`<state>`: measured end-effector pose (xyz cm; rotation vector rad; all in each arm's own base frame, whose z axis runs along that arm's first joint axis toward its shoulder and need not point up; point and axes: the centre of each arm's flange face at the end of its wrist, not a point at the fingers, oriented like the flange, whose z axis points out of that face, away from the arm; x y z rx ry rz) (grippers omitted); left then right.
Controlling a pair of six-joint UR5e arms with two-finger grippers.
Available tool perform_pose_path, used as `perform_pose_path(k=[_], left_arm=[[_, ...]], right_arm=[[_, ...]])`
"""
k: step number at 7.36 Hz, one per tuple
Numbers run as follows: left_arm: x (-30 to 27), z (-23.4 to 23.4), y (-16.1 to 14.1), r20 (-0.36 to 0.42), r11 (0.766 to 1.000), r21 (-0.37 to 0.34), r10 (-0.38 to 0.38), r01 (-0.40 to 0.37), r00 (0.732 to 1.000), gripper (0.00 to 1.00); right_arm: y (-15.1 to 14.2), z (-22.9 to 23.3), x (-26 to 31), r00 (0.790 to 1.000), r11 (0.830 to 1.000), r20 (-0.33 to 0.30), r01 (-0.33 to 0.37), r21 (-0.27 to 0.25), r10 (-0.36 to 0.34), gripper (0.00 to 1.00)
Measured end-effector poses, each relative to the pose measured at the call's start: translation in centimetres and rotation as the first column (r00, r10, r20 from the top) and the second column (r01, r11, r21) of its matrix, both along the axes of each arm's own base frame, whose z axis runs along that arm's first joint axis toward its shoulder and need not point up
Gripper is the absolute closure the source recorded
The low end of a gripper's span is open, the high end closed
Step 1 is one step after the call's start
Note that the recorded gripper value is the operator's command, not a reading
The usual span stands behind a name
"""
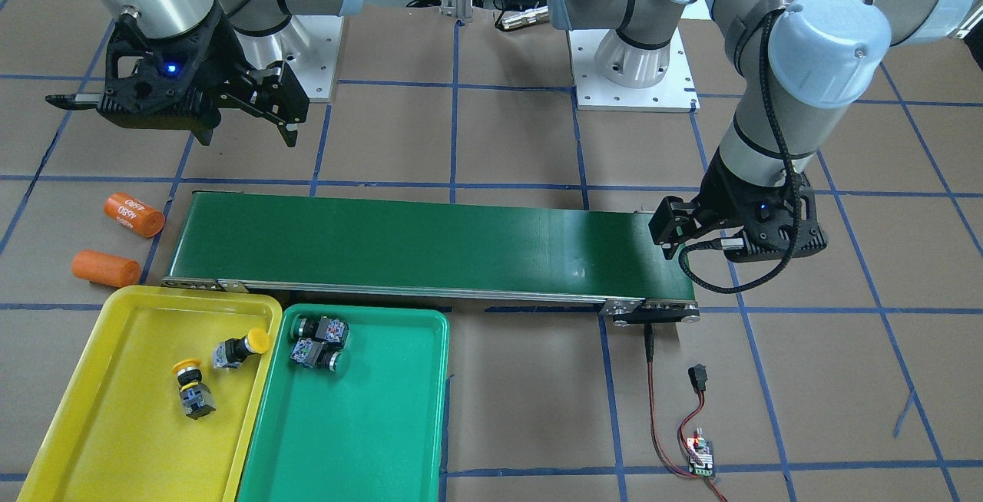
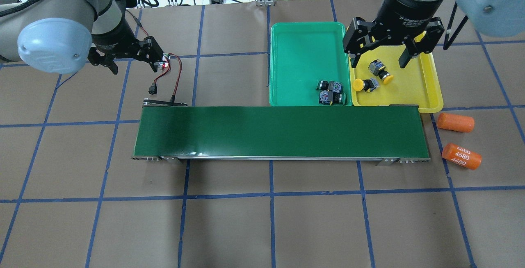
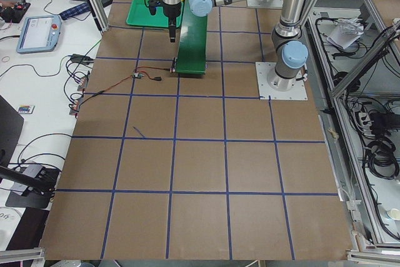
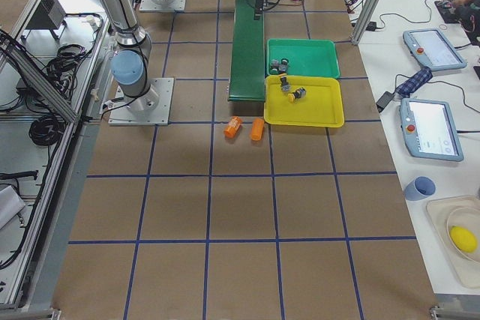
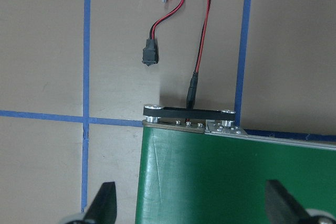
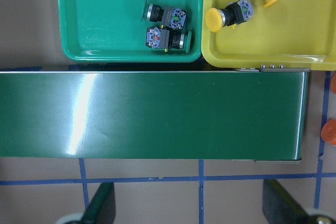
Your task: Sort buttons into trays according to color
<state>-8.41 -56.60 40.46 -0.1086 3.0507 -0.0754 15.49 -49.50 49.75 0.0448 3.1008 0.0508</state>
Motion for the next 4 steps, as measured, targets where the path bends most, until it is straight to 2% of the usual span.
perform_pose_path(k=[4], left_arm=[[-1.3,1.7,-0.3,0.001,0.999,0.034,-0.025,0.025,1.0,0.0]], right_arm=[[0.3,-0.1,0.5,1.0,1.0,0.001,-0.012,0.002,0.012,0.0]])
